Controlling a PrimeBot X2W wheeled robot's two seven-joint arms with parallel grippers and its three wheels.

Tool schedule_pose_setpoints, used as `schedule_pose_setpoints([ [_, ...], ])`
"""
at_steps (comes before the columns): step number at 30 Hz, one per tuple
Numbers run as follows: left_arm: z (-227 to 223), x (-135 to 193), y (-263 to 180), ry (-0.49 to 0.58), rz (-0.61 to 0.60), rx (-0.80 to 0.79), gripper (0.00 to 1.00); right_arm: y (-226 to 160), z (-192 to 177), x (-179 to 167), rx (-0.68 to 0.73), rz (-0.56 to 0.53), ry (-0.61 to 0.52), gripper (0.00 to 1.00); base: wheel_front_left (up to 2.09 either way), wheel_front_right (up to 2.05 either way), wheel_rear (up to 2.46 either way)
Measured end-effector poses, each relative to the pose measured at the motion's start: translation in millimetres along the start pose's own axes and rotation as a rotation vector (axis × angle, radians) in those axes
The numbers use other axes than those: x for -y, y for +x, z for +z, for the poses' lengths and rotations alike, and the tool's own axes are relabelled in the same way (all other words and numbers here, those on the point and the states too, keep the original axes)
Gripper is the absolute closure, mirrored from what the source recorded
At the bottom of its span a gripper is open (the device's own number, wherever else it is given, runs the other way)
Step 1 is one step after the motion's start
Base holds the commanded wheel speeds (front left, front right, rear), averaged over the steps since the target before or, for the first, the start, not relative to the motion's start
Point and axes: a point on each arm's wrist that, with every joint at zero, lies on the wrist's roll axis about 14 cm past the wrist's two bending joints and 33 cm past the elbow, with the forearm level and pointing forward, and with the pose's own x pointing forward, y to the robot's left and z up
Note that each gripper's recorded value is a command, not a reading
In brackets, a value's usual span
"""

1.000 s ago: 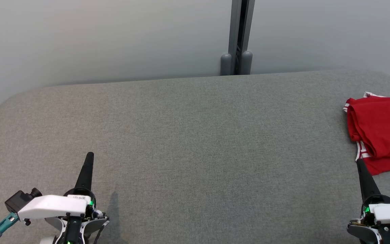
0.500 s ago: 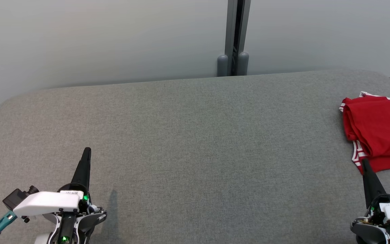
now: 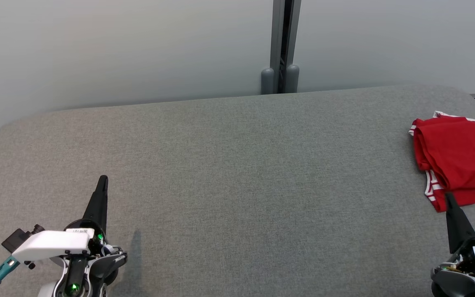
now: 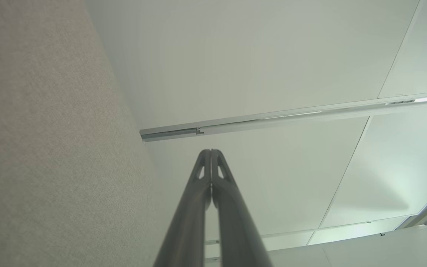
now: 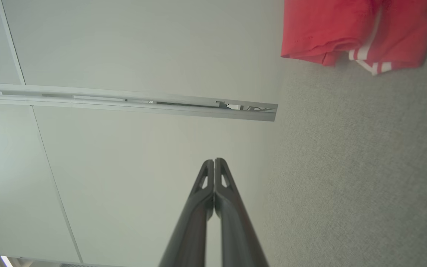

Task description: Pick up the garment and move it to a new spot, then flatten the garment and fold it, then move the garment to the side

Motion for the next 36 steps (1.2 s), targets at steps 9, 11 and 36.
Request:
schedule_pose_setpoints([
  [9, -0.4, 4.4, 2.8, -0.038, -0.017, -0.006, 1.00, -1.3, 4.6, -1.6, 0.011, 0.007, 0.049, 1.00, 0.00, 0.00, 0.00],
  [11, -0.2, 4.5, 2.9, -0.038, -0.017, -0.005, 1.00, -1.3, 4.7, -1.6, 0.011, 0.007, 0.049, 1.00, 0.00, 0.00, 0.00],
  [36, 0.0, 5.0, 3.2, -0.041, -0.019, -0.005, 1.00, -1.4, 5.1, -1.5, 0.010, 0.007, 0.051, 1.00, 0.00, 0.00, 0.00],
])
